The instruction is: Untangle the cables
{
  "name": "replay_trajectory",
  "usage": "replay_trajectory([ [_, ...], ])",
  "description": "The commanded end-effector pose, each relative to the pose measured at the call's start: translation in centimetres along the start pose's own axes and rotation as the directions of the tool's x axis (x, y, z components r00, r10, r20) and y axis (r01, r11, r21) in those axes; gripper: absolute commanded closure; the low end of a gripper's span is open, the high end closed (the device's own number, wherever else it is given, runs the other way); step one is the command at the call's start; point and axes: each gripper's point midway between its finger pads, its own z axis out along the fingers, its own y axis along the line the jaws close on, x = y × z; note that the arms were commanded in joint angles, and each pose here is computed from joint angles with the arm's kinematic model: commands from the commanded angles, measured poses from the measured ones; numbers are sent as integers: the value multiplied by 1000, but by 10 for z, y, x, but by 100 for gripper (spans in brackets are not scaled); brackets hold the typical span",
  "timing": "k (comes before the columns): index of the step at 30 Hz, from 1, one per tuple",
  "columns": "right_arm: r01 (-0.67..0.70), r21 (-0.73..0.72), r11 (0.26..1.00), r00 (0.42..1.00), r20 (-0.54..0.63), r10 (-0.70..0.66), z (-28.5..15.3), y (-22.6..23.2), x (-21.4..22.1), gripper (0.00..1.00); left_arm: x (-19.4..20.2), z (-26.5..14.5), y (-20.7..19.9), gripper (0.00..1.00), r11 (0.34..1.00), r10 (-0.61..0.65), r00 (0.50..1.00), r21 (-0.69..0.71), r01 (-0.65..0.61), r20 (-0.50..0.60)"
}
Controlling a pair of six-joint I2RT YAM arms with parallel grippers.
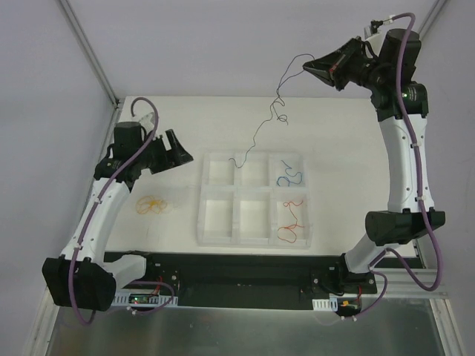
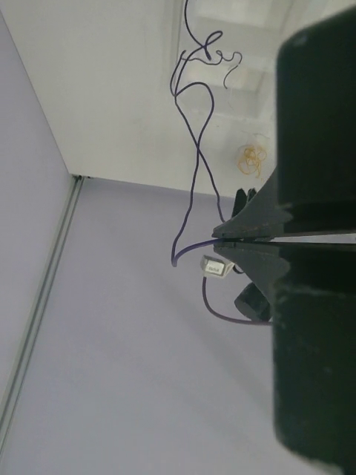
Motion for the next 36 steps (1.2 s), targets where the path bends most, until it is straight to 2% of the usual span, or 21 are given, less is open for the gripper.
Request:
replay_trajectory([
  [1, -14, -177, 984, 1000, 1, 14, -36, 69, 8, 100, 6, 12, -74, 25, 872, 289, 954, 389, -296, 78],
  [3, -25, -210, 977, 1000, 2, 26, -43, 82, 9, 100, 16, 19, -83, 33, 830, 347, 933, 432, -353, 94],
  [5, -40, -240, 970, 999, 2, 42, -50, 93, 9, 100, 25, 26, -92, 36, 782, 407, 905, 462, -417, 128],
  [9, -89, -318, 944, 996, -2, 93, -60, 118, 6, 100, 40, 37, -98, 33, 708, 500, 843, 468, -529, 197],
  [13, -110, -379, 919, 993, 2, 119, -72, 141, 2, 100, 54, 50, -103, 33, 656, 569, 798, 475, -587, 200],
  [20, -146, -435, 888, 987, -3, 160, -87, 162, 1, 100, 65, 74, -102, 43, 663, 588, 791, 457, -592, 171],
  [23, -156, -458, 875, 985, -1, 175, -93, 170, -1, 100, 70, 80, -105, 41, 664, 589, 788, 448, -598, 179],
  [26, -161, -477, 864, 983, 3, 185, -101, 178, 0, 100, 71, 90, -103, 37, 692, 568, 802, 420, -587, 185],
  [31, -181, -510, 841, 977, 7, 215, -109, 189, -3, 100, 72, 103, -99, 44, 732, 519, 834, 405, -548, 188],
  [36, -194, -541, 819, 973, 3, 233, -117, 202, -5, 100, 79, 113, -105, 44, 740, 506, 841, 405, -536, 189],
])
